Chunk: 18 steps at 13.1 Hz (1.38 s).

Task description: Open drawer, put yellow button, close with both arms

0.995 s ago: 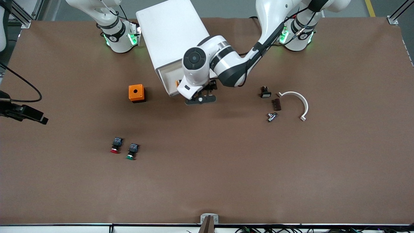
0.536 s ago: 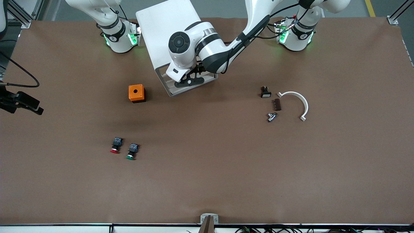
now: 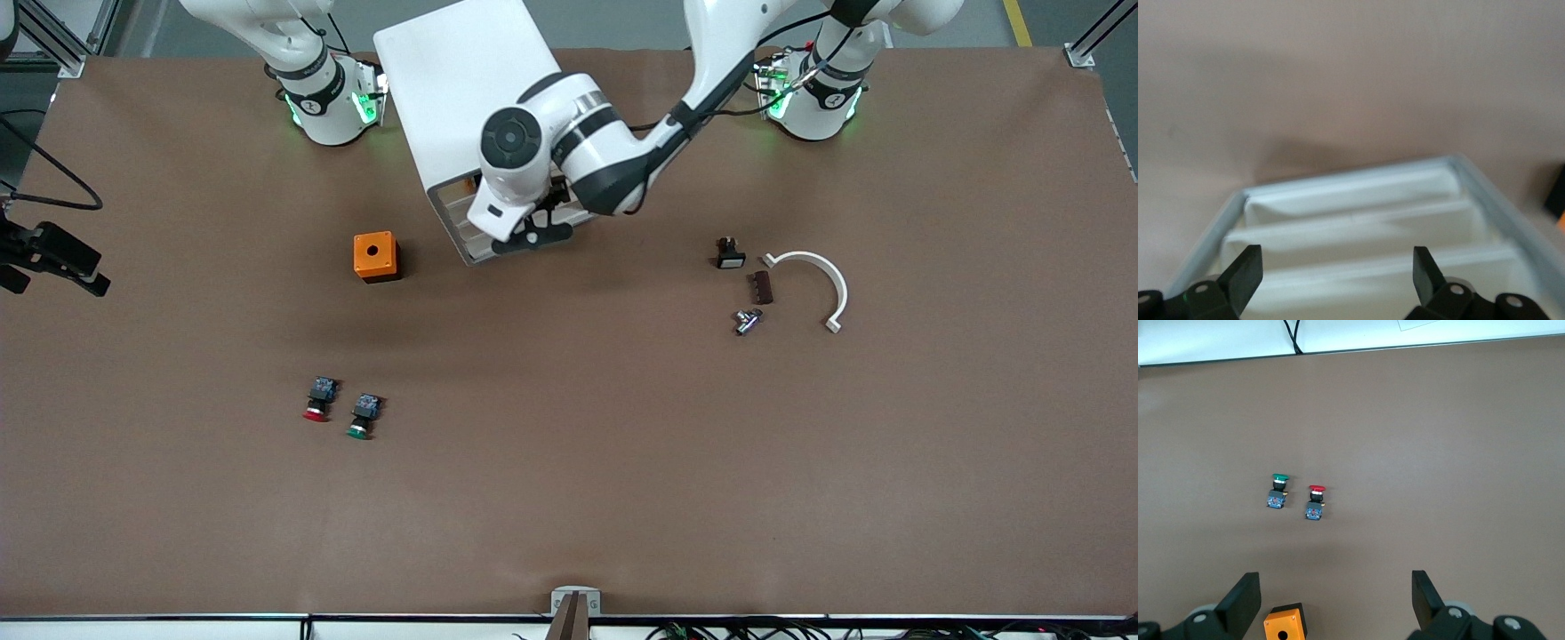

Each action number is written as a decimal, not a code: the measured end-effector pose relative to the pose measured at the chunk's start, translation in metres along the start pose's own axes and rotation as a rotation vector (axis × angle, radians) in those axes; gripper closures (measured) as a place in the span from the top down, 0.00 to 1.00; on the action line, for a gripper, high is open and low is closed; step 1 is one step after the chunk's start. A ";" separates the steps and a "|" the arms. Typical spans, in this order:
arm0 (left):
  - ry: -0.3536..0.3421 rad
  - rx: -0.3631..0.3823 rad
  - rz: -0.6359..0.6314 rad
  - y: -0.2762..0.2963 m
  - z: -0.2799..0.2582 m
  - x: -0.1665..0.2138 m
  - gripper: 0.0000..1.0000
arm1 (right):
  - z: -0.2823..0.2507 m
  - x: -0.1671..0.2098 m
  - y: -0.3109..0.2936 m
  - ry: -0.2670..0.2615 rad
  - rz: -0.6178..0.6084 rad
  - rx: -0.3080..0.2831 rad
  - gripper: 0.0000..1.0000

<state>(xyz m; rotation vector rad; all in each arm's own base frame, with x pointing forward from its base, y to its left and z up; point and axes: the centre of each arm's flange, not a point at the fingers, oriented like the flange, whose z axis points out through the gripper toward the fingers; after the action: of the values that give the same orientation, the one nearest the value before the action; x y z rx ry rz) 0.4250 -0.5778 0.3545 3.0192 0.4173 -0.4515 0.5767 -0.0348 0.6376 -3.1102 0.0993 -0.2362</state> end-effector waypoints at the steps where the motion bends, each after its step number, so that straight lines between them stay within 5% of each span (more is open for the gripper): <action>1: 0.016 -0.040 -0.058 -0.018 -0.030 0.039 1.00 | -0.001 -0.005 0.001 -0.003 0.000 0.001 1.00; 4: 0.080 -0.100 -0.192 -0.104 -0.130 0.135 1.00 | -0.004 -0.009 0.001 0.009 -0.001 0.001 1.00; 9: 0.138 -0.039 -0.090 -0.250 -0.240 0.197 1.00 | -0.008 -0.010 0.016 0.015 0.024 -0.004 1.00; 18: 0.275 0.028 0.115 -0.407 -0.356 0.192 1.00 | -0.007 -0.010 0.014 0.016 0.020 -0.004 1.00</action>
<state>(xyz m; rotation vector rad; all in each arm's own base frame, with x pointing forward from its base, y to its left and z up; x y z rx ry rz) 0.5897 -0.1020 0.6301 3.1197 0.2505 -0.0333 0.5652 -0.0479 0.6425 -3.1099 0.1315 -0.2605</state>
